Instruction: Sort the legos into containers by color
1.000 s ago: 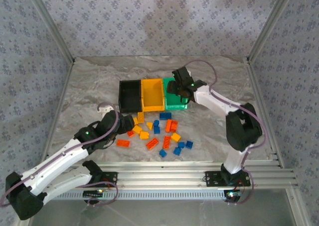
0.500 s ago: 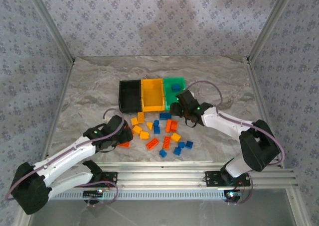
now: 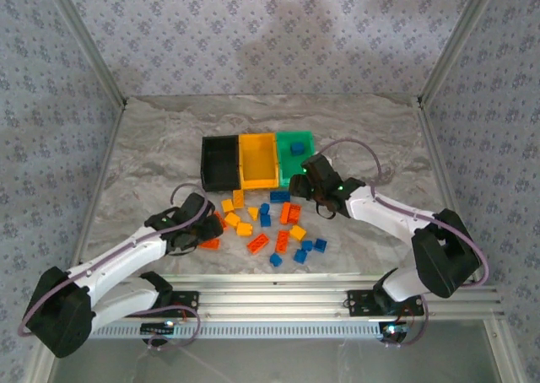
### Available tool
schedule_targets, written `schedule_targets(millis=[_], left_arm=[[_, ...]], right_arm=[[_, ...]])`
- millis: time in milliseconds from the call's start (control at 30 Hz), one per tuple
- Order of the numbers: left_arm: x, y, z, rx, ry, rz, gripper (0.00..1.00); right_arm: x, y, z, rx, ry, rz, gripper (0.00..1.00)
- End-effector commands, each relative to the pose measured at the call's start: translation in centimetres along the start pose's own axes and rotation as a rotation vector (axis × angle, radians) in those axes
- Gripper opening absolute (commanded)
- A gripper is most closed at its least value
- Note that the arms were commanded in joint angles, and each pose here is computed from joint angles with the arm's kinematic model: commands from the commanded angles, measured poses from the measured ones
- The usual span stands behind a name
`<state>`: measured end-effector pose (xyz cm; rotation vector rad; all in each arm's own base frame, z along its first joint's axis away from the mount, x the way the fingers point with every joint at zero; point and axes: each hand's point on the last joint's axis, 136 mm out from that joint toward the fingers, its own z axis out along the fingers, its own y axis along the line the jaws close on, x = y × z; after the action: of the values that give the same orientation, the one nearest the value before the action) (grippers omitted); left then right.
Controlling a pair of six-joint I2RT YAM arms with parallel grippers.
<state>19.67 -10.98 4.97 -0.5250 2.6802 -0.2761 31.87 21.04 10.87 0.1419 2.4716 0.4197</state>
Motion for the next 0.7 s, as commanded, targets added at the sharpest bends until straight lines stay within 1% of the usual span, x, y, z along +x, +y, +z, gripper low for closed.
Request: schedule_targets(millis=[0,167,267,333,533,667], left_arm=[[-1.5,-1.2,-0.3,0.067,-0.053,-0.005,0.77],[-4.1,-3.3,-0.3,0.131,-0.118,0.006,0.72],[-4.9,-4.4,0.2,0.149,-0.127,0.016,0.72],[-5.1,-5.0,0.9,0.151,-0.116,0.023,0.71],[-4.8,-6.2,3.2,0.142,-0.059,0.047,0.63],[-3.8,-4.6,4.3,0.058,-0.012,0.049,0.53]], right_arm=[[-0.5,-0.3,-0.5,0.000,-0.028,0.020,0.69],[-0.5,-0.4,-0.7,-0.001,-0.034,0.019,0.69],[-0.5,-0.7,-0.9,0.003,-0.035,0.021,0.69],[-0.4,-0.9,-0.8,0.007,-0.036,0.025,0.69],[-0.3,-1.4,-0.8,0.011,-0.030,0.035,0.69],[-0.4,-1.5,-0.9,0.008,-0.034,0.043,0.69]])
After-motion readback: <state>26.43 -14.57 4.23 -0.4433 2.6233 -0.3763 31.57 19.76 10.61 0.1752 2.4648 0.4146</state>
